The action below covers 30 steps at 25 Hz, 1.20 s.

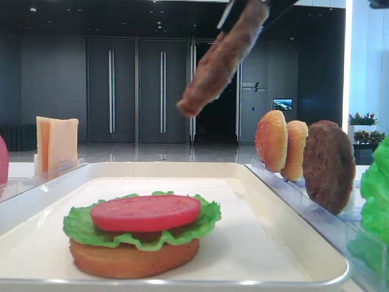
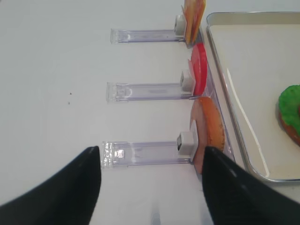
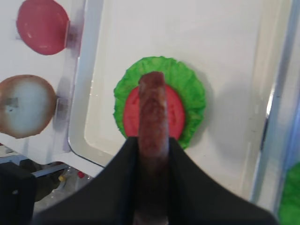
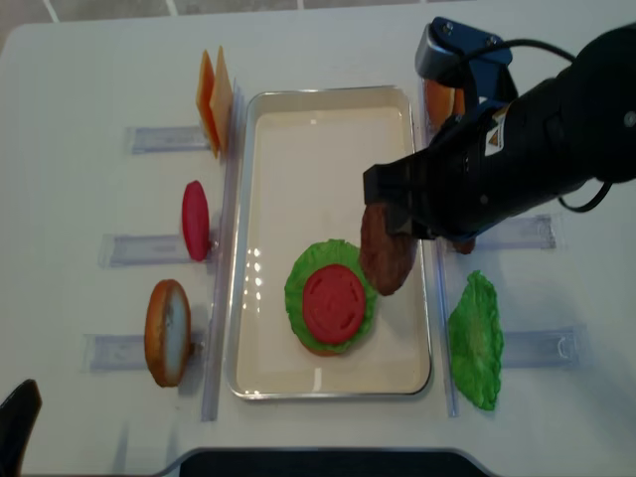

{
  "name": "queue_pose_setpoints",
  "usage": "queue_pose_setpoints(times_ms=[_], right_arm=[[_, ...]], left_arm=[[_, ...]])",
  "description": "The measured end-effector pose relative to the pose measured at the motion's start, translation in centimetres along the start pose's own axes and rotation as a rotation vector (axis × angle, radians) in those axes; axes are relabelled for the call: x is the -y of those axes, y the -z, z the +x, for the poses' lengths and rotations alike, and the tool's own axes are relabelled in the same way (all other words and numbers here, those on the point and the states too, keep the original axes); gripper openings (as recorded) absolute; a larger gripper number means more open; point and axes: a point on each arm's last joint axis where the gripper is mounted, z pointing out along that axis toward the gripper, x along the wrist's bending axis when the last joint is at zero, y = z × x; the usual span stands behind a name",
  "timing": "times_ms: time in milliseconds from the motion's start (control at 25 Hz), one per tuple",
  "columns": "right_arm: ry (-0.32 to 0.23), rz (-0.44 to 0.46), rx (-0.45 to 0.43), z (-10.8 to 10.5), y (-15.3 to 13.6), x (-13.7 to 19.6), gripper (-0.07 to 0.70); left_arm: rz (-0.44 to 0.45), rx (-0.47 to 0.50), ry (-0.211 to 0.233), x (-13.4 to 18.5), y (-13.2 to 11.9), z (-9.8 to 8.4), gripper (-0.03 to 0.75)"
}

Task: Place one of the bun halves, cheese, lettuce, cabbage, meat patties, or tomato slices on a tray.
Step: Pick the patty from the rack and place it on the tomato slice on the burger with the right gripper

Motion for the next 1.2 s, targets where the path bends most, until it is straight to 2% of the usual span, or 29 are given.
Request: queue_pose_setpoints(times_ms=[240,440,640,1000,1200], right_arm=[[-0.013,-0.044,-0.169,0.9,-1.6,1.2,0.134],[-0.001,-0.054,-0.244,1.4,-2.5,0.9,0.134],[0.001,-0.027,-0.294,1.5,-4.6,0.7,0.134],[-0.024,0.023,-0.283,0.5,-8.4,0.5,0.134],[-0.016,0.044,-0.265,0.1,-9.4,0.7,0.134]], left_arm=[[0.000,0.000,0.000,0.0,0.0,0.0,0.517],[0.000,0.000,0.000,0.0,0.0,0.0,0.517],[0.000,0.000,0.000,0.0,0.0,0.0,0.517],[0.000,0.000,0.000,0.0,0.0,0.0,0.517],[0.000,0.000,0.000,0.0,0.0,0.0,0.517]])
